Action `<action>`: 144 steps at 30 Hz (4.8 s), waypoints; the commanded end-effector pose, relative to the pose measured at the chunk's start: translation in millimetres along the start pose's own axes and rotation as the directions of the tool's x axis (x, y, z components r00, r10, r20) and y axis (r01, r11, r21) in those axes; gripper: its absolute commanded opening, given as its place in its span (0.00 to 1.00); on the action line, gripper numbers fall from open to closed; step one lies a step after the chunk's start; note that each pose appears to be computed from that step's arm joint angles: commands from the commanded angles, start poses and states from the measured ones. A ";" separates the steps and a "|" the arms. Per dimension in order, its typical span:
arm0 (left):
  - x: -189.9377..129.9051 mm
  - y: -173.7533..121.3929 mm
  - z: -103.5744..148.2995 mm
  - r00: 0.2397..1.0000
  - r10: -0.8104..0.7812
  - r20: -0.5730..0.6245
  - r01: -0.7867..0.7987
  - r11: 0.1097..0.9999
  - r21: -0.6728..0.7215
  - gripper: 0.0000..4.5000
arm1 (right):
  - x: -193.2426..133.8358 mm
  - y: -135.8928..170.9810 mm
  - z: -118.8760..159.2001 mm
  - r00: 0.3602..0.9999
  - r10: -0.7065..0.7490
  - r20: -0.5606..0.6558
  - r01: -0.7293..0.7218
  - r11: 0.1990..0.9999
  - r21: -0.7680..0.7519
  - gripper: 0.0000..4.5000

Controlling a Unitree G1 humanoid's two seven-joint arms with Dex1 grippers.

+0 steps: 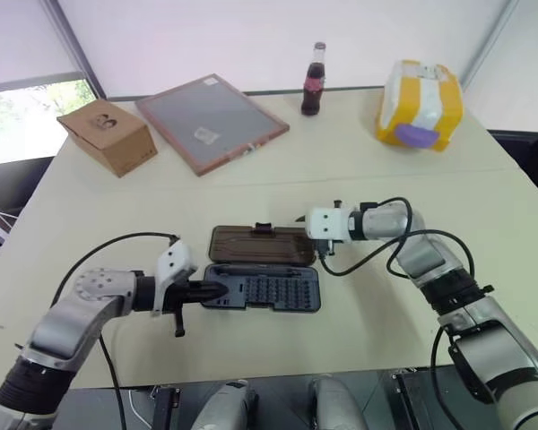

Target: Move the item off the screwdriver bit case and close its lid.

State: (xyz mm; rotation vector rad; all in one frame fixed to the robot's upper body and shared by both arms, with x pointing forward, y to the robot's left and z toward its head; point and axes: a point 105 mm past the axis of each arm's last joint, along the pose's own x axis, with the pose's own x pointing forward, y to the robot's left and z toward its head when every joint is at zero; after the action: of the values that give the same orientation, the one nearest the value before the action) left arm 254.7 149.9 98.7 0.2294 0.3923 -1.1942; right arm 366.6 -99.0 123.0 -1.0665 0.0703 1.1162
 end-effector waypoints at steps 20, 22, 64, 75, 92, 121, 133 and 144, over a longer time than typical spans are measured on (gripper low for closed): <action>-2.7 6.7 -38.8 0.990 0.006 -0.144 0.009 0.995 0.102 0.00 | 1.5 -35.9 36.2 0.988 -0.077 0.137 0.000 0.873 0.489 0.91; -2.0 6.5 -41.4 0.988 0.002 -0.151 0.015 0.994 0.112 0.00 | 11.4 -36.8 31.6 0.990 -0.076 0.119 0.002 0.854 0.521 0.91; 13.5 -12.7 -42.5 0.996 -0.055 -0.077 0.056 0.998 0.012 0.00 | -9.9 -6.6 66.1 0.987 -0.121 0.102 0.140 0.968 -0.210 0.01; -13.7 11.1 60.6 0.945 0.087 0.315 -0.009 0.971 -0.240 0.00 | -10.3 -3.4 59.0 0.989 -0.119 0.092 0.142 0.940 -0.309 0.01; 18.7 116.1 11.0 0.904 0.405 0.134 -0.361 0.894 -0.266 0.00 | -4.4 -9.8 65.6 0.983 -0.147 0.114 0.178 0.919 -0.351 0.01; 26.5 -1.3 31.0 0.915 -0.399 -0.064 0.402 0.915 0.040 0.00 | -152.3 -18.3 116.7 0.969 -0.193 0.154 0.138 0.939 0.315 0.99; 25.3 71.0 114.9 0.965 -0.168 0.203 0.159 0.985 0.060 0.00 | -98.0 84.1 93.3 0.978 0.146 0.150 -0.198 0.878 0.436 0.88; 94.2 87.8 90.0 0.957 -0.247 -0.154 0.282 0.920 0.271 0.00 | -53.8 115.1 96.3 0.938 0.251 0.241 -0.332 0.853 0.404 0.01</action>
State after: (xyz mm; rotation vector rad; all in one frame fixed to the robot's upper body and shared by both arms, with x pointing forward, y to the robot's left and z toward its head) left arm 378.4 70.6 126.3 0.4232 0.4006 -1.4911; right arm 212.6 -70.4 123.9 -0.5349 0.3839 1.3715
